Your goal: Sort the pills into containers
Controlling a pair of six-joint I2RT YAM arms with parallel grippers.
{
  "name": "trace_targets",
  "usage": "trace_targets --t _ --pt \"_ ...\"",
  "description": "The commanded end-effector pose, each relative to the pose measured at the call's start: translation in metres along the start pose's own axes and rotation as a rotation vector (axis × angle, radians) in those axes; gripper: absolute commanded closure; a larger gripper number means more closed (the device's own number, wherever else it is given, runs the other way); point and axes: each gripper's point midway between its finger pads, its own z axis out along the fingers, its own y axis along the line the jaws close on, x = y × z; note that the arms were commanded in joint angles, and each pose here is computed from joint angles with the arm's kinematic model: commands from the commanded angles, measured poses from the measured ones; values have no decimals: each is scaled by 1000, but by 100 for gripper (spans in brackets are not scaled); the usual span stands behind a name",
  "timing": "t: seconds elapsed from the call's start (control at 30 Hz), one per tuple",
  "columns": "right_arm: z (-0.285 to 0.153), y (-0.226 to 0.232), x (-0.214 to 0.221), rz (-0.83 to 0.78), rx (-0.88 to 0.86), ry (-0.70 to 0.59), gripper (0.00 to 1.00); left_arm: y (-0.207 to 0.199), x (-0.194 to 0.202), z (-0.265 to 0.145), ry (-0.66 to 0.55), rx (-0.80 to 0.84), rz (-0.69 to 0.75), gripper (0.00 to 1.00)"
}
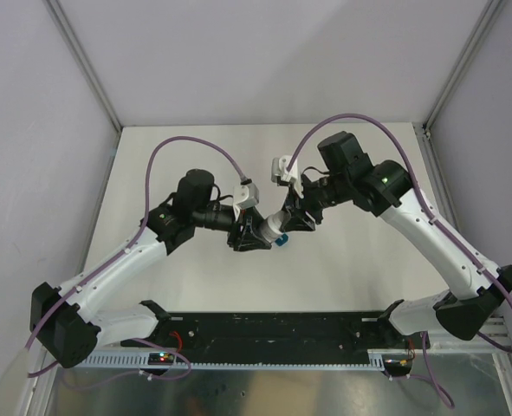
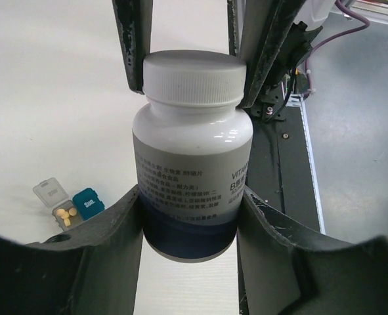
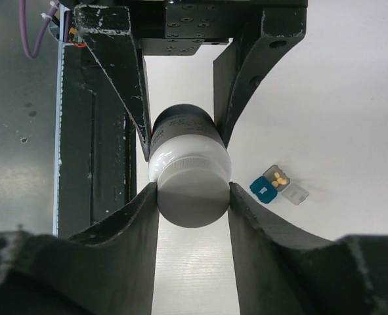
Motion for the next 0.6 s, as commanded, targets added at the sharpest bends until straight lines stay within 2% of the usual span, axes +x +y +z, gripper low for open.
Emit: trace_targets --t 0.0,0.2,0.57 --pt "-3 6 -15 -28 -37 -38 60 0 -23 -3 -41 0 72 100" --pt "2 2 -14 33 -40 -23 72 20 -21 -4 -17 -134 103 100" --pt "14 -23 -7 240 -23 8 76 56 -19 -11 29 -407 167 100"
